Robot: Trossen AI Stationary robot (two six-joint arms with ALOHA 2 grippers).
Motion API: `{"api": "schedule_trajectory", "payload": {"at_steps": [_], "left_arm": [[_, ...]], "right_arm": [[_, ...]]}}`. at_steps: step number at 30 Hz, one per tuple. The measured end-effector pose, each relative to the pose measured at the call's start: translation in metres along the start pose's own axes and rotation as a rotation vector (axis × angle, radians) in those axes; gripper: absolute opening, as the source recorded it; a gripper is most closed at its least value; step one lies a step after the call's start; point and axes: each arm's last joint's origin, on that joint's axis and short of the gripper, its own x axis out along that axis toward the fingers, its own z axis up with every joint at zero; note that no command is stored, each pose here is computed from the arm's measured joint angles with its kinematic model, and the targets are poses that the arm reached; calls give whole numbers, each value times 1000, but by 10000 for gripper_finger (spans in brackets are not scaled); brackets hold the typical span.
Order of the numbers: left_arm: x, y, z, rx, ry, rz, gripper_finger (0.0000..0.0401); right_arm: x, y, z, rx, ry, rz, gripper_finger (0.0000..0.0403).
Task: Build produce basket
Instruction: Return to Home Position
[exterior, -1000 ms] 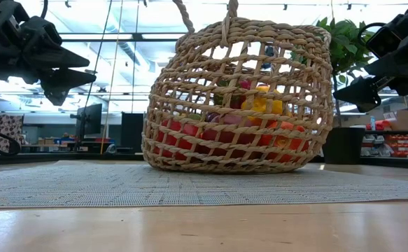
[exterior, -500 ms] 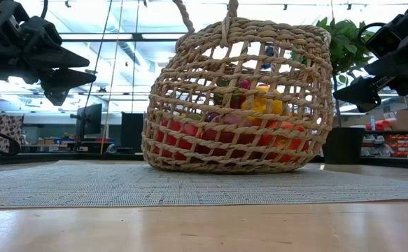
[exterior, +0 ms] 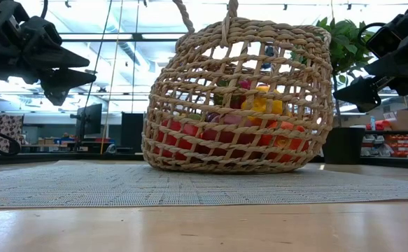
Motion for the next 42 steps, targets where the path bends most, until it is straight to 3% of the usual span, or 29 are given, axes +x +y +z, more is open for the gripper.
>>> {"api": "schedule_trajectory", "payload": {"at_steps": [42], "left_arm": [[0,0,0,0,0,0,183]], "right_arm": [[0,0,0,0,0,0,348]]}}
